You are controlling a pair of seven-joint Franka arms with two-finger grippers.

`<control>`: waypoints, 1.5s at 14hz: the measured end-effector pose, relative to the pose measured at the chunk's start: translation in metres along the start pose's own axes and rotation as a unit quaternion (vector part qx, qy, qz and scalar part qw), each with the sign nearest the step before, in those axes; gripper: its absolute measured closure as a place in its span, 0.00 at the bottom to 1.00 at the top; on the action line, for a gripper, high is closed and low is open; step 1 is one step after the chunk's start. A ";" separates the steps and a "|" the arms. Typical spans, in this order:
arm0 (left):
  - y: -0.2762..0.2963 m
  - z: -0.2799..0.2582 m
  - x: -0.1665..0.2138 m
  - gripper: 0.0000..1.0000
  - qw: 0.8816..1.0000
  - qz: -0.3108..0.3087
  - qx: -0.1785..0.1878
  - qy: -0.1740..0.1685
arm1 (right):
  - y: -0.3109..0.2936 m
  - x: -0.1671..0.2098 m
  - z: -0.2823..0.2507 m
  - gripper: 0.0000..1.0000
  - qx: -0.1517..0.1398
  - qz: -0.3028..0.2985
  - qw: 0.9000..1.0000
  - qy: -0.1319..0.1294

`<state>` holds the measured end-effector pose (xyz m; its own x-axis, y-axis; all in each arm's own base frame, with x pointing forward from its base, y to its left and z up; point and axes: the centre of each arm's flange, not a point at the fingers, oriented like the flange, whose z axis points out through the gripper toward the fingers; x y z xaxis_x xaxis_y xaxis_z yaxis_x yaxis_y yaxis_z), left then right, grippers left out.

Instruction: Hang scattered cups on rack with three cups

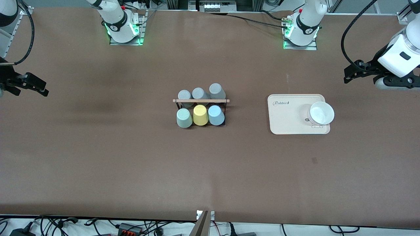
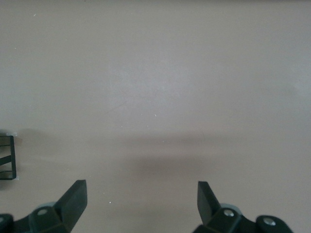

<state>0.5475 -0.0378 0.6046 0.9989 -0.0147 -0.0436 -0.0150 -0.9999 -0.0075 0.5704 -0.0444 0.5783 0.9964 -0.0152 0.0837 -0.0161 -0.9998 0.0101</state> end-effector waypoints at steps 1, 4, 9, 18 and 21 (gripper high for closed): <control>0.000 0.000 0.000 0.00 1.000 0.000 0.000 0.000 | -0.001 -0.001 0.000 0.00 0.000 -0.001 1.000 -0.003; 0.000 0.000 0.000 0.00 1.000 0.000 0.000 0.000 | -0.001 -0.003 -0.001 0.00 0.001 -0.001 1.000 -0.008; 0.000 0.000 0.000 0.00 1.000 0.000 0.000 0.000 | -0.002 -0.004 -0.005 0.00 0.001 -0.001 1.000 -0.004; 0.000 0.001 -0.001 0.00 1.000 0.000 0.000 -0.004 | -0.002 -0.008 -0.004 0.00 0.002 -0.001 1.000 -0.019; -0.001 0.001 -0.001 0.00 1.000 -0.001 0.000 -0.005 | -0.002 -0.008 -0.004 0.00 0.002 -0.001 1.000 -0.018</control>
<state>0.5466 -0.0366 0.6036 0.9985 -0.0125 -0.0536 -0.0129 -0.9999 -0.0080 0.5623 -0.0425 0.5817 0.9988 -0.0130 0.0469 -0.0133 -0.9999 0.0068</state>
